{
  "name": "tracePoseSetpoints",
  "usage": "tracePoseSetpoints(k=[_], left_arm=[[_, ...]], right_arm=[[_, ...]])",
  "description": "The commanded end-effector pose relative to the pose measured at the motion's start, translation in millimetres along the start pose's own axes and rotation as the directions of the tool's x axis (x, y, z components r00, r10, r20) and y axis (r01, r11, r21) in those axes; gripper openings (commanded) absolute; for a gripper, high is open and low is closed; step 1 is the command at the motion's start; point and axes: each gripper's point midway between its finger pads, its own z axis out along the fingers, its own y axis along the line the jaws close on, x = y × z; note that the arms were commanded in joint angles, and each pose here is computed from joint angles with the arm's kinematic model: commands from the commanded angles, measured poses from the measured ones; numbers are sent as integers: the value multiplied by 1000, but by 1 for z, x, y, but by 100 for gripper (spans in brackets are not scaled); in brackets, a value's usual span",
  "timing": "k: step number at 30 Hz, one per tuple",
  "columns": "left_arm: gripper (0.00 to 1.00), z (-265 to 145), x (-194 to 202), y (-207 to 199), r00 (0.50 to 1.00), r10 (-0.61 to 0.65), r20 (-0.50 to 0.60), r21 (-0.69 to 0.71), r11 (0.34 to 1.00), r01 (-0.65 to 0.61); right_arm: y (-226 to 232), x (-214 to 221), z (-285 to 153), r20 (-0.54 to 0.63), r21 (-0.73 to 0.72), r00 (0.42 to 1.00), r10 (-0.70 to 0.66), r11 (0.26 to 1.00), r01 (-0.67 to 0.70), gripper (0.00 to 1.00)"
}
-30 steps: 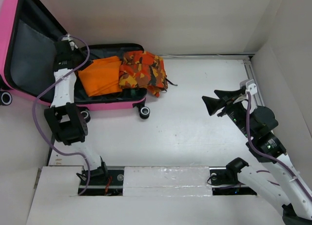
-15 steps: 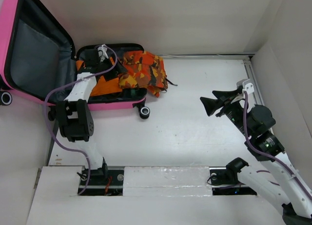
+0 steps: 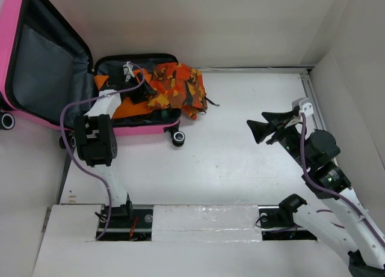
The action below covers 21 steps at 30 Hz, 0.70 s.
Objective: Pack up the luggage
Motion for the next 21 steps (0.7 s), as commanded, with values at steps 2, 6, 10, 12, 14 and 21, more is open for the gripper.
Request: tracePoseSetpoints(k=[2,6,10,12,14,21], left_arm=[[47,11,6,-19,1000,-3,-25,109,994,6],[40,10,16,-35,999,-13,-53,193,981,23],[52,12,25,-49,996,3,-85,200,980,14],[50,5,25,-60,997,20,-80,224,975,-2],[43,6,21,-63,998,22,-64,234,972,-7],[0,-4,-4,-88,1000,20,11,272,962,-22]], right_arm=[[6,-7,3,26,-29,1000,-8,1000,9,71],[7,-2,3,15,-37,1000,-8,999,8,71],[7,-2,3,15,-37,1000,-8,999,8,71],[7,-2,3,15,-37,1000,-8,999,8,71],[7,-4,4,24,-38,1000,-8,999,9,71],[6,-2,6,15,-37,1000,-8,999,8,71]])
